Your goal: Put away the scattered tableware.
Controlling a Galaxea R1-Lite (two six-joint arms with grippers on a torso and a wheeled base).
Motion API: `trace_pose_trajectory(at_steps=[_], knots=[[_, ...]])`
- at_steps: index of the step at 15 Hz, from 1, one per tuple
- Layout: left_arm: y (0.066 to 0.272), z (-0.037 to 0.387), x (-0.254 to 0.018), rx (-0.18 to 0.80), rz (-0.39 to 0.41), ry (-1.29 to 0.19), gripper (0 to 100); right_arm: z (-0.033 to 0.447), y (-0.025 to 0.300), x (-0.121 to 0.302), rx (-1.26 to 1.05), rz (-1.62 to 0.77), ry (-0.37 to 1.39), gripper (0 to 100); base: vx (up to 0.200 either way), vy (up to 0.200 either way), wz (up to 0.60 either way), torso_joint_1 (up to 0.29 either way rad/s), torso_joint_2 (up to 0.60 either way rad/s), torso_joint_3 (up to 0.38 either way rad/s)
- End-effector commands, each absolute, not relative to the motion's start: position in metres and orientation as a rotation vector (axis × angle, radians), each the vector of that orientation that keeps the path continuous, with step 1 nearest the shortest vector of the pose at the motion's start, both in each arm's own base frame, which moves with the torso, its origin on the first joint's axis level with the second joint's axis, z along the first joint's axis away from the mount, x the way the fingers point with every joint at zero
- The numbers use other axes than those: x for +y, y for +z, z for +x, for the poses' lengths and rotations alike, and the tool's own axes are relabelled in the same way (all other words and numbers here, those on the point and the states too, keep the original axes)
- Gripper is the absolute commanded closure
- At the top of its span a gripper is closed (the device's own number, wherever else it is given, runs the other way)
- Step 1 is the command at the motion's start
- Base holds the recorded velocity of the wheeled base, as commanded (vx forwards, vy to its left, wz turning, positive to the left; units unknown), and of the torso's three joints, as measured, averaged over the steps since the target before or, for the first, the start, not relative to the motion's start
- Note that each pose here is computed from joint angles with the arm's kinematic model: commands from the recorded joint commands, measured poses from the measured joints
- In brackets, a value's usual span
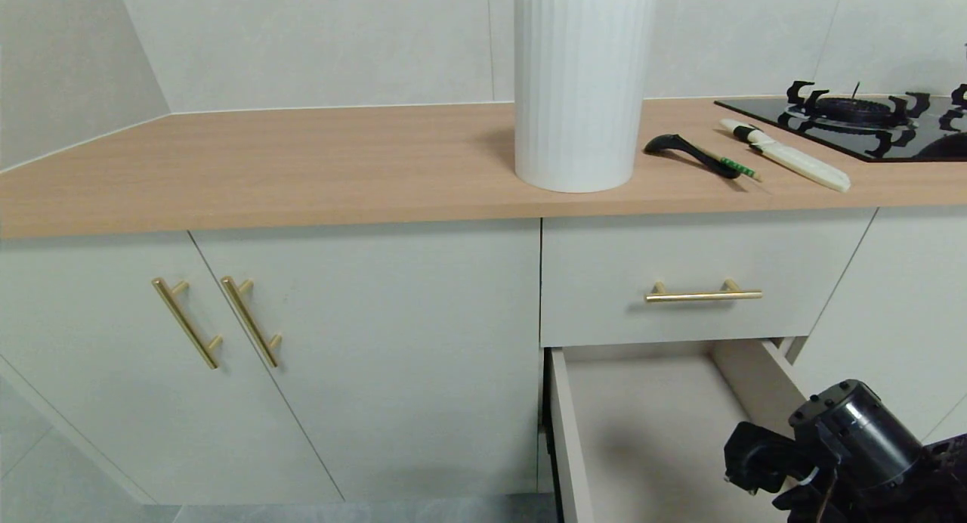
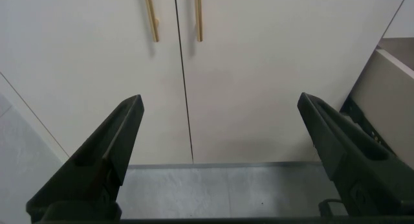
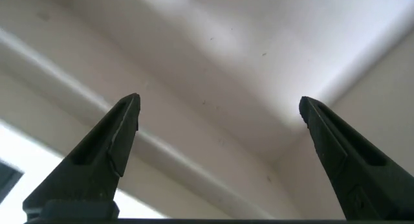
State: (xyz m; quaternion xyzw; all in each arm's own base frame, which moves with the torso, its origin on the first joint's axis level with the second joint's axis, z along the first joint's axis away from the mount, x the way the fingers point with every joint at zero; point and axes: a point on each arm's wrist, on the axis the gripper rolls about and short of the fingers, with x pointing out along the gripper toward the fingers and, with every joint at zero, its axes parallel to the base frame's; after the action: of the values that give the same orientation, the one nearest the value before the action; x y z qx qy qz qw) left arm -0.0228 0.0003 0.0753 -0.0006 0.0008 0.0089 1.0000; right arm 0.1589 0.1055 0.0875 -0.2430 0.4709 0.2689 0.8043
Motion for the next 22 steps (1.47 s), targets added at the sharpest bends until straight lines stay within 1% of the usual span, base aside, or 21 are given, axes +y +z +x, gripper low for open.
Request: trace_pose_trajectory(at_steps=[1, 3, 5, 7, 12, 20, 22], knots=[[0.075, -0.023, 0.000, 0.002, -0.002, 0.018, 0, 0.163, 0.091, 0.107, 0.989, -0.504, 0.564, 0, 0.000, 0.000, 0.00, 0.000, 0.00, 0.000], [0.075, -0.023, 0.000, 0.002, -0.002, 0.018, 0, 0.173, 0.104, 0.111, 0.950, -0.389, 0.504, 0, 0.000, 0.000, 0.00, 0.000, 0.00, 0.000], [0.075, -0.023, 0.000, 0.002, -0.002, 0.018, 0, 0.188, 0.126, 0.118, 0.901, -0.161, 0.405, 0, 0.000, 0.000, 0.00, 0.000, 0.00, 0.000], [0.075, -0.023, 0.000, 0.002, -0.002, 0.018, 0, 0.199, 0.138, 0.112, 0.850, -0.089, 0.355, 0, 0.000, 0.000, 0.00, 0.000, 0.00, 0.000], [0.075, -0.023, 0.000, 0.002, -0.002, 0.018, 0, 0.206, 0.150, 0.102, 0.748, -0.039, 0.322, 0, 0.000, 0.000, 0.00, 0.000, 0.00, 0.000], [0.075, -0.023, 0.000, 0.002, -0.002, 0.018, 0, 0.205, 0.150, 0.101, 0.747, -0.046, 0.319, 0, 0.000, 0.000, 0.00, 0.000, 0.00, 0.000], [0.075, -0.023, 0.000, 0.002, -0.002, 0.018, 0, 0.204, 0.151, 0.101, 0.741, -0.047, 0.311, 0, 0.000, 0.000, 0.00, 0.046, -0.25, -0.212]])
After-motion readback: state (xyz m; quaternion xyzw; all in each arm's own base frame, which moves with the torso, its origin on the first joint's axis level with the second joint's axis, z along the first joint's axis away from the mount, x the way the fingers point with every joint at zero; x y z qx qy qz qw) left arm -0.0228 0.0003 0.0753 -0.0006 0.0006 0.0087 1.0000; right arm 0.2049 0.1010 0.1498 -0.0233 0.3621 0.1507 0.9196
